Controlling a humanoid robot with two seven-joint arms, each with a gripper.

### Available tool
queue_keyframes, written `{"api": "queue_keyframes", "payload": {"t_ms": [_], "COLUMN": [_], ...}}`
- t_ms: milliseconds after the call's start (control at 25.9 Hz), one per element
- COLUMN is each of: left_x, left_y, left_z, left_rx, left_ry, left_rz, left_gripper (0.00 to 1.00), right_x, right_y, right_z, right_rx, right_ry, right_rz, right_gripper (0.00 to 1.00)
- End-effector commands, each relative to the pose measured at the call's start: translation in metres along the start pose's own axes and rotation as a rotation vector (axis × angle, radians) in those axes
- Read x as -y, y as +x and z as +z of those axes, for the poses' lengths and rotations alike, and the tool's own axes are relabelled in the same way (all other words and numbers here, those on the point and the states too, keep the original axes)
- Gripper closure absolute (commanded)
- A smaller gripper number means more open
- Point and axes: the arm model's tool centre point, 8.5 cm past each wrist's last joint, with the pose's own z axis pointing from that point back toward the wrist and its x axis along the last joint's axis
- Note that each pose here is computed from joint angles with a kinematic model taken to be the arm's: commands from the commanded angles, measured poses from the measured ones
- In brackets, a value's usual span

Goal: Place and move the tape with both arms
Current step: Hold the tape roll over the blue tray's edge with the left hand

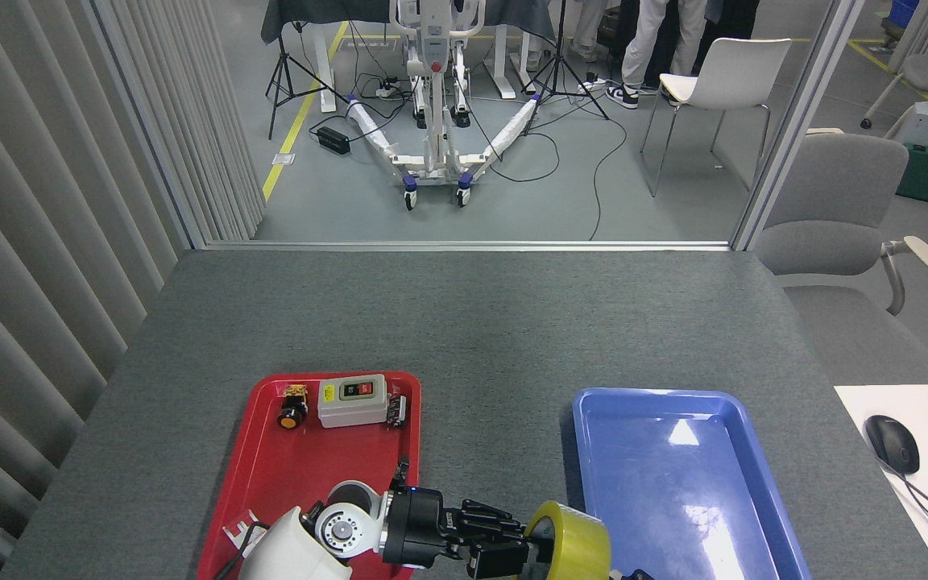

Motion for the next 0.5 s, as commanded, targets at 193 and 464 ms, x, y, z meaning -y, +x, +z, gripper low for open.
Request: {"api": "queue_keyframes", "payload": {"t_ms": [193, 464], "left_x": [0.0009, -0.0009], "left_y": [-0.0007, 0.0003], "left_z": [-0.0003, 0.0013], "left_rx": [0.000, -0.001], "left_ry": [-0.001, 0.001], "left_rz": [0.004, -0.004], "left_gripper": [1.00, 0.90], "right_x": [-0.0051, -0.0057], "right_y": [0.0017, 0.0012], "right_z": [0.0112, 0.0137], "right_rx": [-0.022, -0.031], "right_ry": [0.026, 0.032], "right_rz": [-0.012, -0.013], "right_gripper": [0.38, 0.43]}}
